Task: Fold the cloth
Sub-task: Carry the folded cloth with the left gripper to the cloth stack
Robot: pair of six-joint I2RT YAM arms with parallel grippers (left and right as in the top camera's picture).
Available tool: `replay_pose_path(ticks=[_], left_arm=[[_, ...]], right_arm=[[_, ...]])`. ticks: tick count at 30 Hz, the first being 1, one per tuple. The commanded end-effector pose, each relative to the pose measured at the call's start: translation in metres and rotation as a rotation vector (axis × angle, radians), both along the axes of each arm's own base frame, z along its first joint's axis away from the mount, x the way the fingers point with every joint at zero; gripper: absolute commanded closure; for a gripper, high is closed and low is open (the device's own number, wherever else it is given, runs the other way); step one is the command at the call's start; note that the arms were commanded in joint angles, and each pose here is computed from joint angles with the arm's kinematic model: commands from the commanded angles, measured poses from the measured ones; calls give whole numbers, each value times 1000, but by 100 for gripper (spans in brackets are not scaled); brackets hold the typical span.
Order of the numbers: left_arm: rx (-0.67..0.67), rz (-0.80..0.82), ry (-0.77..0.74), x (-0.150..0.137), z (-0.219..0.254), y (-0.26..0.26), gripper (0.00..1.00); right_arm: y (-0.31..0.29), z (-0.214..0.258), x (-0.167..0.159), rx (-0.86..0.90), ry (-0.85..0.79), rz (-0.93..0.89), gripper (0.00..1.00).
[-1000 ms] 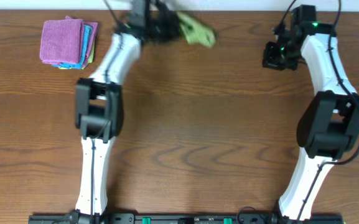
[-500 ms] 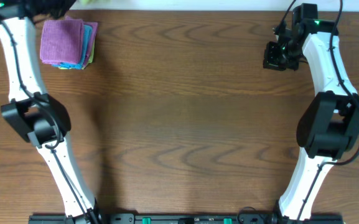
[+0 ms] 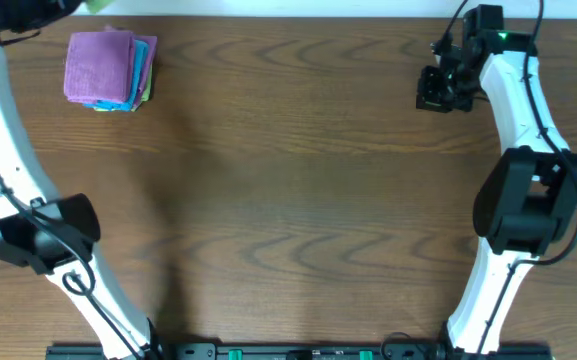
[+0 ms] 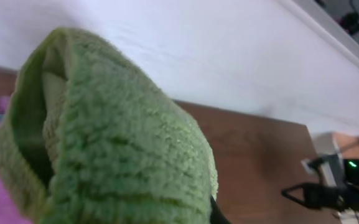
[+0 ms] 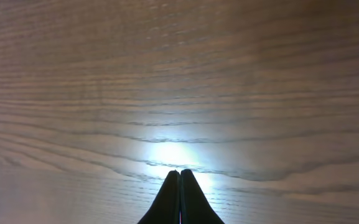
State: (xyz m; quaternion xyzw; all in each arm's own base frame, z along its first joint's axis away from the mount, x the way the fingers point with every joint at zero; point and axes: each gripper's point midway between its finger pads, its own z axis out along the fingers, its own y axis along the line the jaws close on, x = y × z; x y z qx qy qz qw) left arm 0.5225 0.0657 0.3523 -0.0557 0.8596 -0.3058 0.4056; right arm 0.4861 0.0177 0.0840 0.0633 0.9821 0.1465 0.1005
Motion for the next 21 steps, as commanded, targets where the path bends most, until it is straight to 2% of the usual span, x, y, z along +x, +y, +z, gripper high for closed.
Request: replay_pose_path(ticks=[1, 11, 21], left_arm=[[-1, 4, 18, 9, -23, 18, 94], [-62, 2, 114, 15, -86, 28, 94], [-5, 18, 27, 31, -74, 31, 94]], right_arm=[[14, 20, 3, 5, -51, 43, 99], [34, 21, 6, 5, -68, 84, 98], [44, 19, -2, 6, -39, 105, 99]])
